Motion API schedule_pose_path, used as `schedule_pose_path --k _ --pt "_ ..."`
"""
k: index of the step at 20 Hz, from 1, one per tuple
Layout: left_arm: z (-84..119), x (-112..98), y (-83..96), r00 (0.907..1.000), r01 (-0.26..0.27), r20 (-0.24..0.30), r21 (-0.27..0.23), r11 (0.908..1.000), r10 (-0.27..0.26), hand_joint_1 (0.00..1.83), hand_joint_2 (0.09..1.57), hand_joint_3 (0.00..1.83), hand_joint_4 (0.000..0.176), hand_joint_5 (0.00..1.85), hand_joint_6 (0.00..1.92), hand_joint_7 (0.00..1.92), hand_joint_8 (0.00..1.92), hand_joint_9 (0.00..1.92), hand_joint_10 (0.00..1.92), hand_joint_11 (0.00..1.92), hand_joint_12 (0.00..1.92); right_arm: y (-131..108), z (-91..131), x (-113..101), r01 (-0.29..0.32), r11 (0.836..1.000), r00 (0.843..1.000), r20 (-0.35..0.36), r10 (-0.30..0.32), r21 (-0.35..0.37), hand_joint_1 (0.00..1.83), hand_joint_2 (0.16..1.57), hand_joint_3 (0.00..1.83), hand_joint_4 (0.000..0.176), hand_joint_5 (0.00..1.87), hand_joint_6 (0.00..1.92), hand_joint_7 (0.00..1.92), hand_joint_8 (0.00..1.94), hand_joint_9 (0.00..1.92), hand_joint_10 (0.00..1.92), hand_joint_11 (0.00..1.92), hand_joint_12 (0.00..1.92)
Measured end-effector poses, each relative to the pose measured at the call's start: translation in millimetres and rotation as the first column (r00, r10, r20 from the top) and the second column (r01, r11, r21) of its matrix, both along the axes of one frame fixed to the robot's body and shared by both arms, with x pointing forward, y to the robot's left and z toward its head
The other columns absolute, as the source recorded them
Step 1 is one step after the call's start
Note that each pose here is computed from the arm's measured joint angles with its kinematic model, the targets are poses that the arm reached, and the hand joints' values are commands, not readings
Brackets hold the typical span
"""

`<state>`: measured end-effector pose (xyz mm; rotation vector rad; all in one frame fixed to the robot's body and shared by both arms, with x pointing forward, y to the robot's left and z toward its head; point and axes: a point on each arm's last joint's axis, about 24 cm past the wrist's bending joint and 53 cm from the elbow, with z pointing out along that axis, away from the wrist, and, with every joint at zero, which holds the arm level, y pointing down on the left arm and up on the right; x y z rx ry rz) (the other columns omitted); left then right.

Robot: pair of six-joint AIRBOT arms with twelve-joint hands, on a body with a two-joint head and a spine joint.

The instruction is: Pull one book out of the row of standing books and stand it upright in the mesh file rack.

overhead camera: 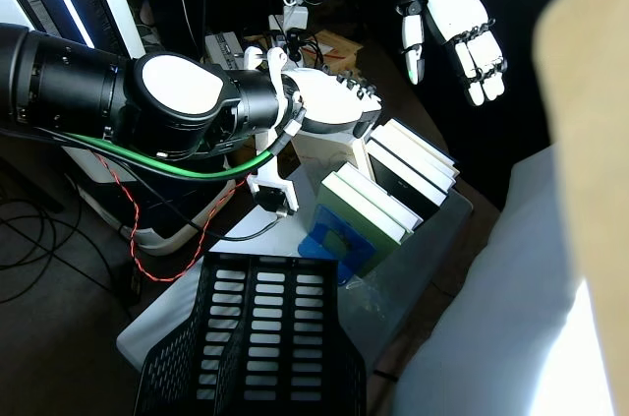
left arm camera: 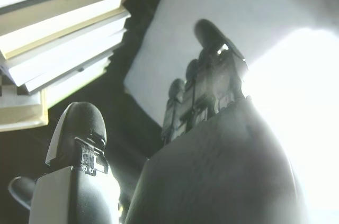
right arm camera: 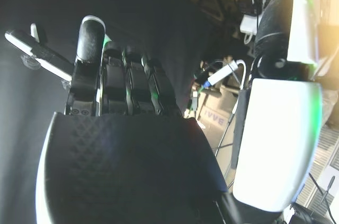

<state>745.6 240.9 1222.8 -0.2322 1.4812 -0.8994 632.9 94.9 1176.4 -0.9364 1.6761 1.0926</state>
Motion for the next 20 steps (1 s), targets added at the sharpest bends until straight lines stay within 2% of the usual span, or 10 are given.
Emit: schedule_pose_path --k 2,4,5,8,9,11,14,17,18,20 --pt "-1.8 -0.2 0.2 1.0000 0.000 -0.004 0.003 1.0000 0.000 0.53 1.31 0.00 0.078 0.00 0.00 0.00 0.00 0.00 0.00 0.00 0.78 1.3 8.6 1.4 -0.002 1.000 1.000 0.016 0.002 0.008 1.07 0.82 0.00 0.024 0.00 0.00 0.00 0.00 0.00 0.00 0.00 1.92" --pt "-2.1 0.0 0.5 1.0000 -0.001 -0.005 0.004 1.0000 0.001 0.53 1.31 0.00 0.076 0.00 0.00 0.00 0.00 0.00 0.00 0.00 0.61 1.0 8.5 2.0 -0.005 1.000 1.000 0.018 0.005 -0.005 1.09 0.80 0.00 0.004 0.00 0.00 0.00 0.00 0.00 0.00 0.00 1.92" --pt "-2.0 0.0 0.5 1.0000 -0.001 -0.005 0.002 1.0000 0.001 0.53 1.31 0.00 0.073 0.00 0.00 0.00 0.00 0.00 0.00 0.00 0.59 1.2 4.9 2.2 -0.010 1.000 1.000 0.023 0.011 -0.022 1.10 0.80 0.00 0.009 0.00 0.00 0.00 0.00 0.00 0.00 0.00 1.92" --pt "-1.9 0.0 0.7 1.0000 -0.002 -0.005 0.002 1.0000 0.002 0.53 1.31 0.00 0.073 0.00 0.00 0.00 0.00 0.00 0.00 0.00 0.92 1.9 2.7 4.6 -0.010 0.999 0.999 0.030 0.011 -0.032 1.10 0.79 0.00 0.000 0.00 0.00 0.00 0.00 0.00 0.00 0.00 1.92" --pt "-2.0 0.1 0.9 1.0000 -0.002 -0.006 0.001 1.0000 0.002 0.52 1.31 0.00 0.075 0.00 0.00 0.00 0.00 0.00 0.00 0.00 0.81 1.5 2.8 5.9 -0.007 0.999 1.000 0.029 0.008 -0.031 1.09 0.79 0.00 0.000 0.00 0.00 0.00 0.00 0.00 0.00 0.00 1.92" --pt "-2.8 0.8 2.5 0.9999 -0.007 -0.010 0.000 1.0000 0.007 0.56 1.31 0.00 0.064 0.00 0.00 0.00 0.00 0.00 0.00 0.00 1.02 -3.2 1.9 14.3 0.014 0.999 0.999 0.034 -0.013 -0.036 1.03 0.81 0.00 0.000 0.00 0.00 0.00 0.00 0.00 0.00 0.00 1.92" --pt "-3.5 2.7 3.6 0.9998 -0.013 -0.013 -0.009 0.9999 0.012 0.59 1.30 0.00 0.063 0.00 0.00 0.00 0.00 0.00 0.00 0.00 1.08 -11.1 2.2 26.7 0.057 0.998 0.998 0.022 -0.056 -0.032 1.01 0.82 0.01 0.000 0.00 0.00 0.00 0.00 0.00 0.00 0.00 1.92" --pt "-24.9 7.7 0.1 0.9986 -0.008 -0.052 -0.032 0.9995 0.006 0.57 1.30 0.00 0.074 0.00 0.00 0.00 0.00 0.00 0.00 0.00 0.30 -15.3 -14.1 33.8 0.084 0.995 0.996 -0.010 -0.085 -0.048 1.02 0.82 0.00 0.000 0.00 0.00 0.00 0.00 0.00 0.00 0.00 1.92" --pt "-33.7 8.9 -4.3 0.9970 -0.004 -0.077 -0.026 0.9997 0.001 0.56 1.30 0.00 0.075 0.00 0.00 0.00 0.00 0.00 0.00 0.00 0.15 -17.5 -24.1 32.4 0.086 0.994 0.996 -0.022 -0.088 -0.063 1.00 0.83 0.01 0.000 0.00 0.00 0.00 0.00 0.00 0.00 0.00 1.92" --pt "-37.5 9.3 -12.2 0.9965 0.012 -0.082 -0.016 0.9998 -0.014 0.52 1.29 0.00 0.072 0.00 0.00 0.00 0.00 0.00 0.00 0.00 0.90 -17.8 -29.7 30.5 0.085 0.994 0.995 -0.038 -0.087 -0.066 0.98 0.85 0.01 0.000 0.00 0.00 0.00 0.00 0.00 0.00 0.00 1.92"
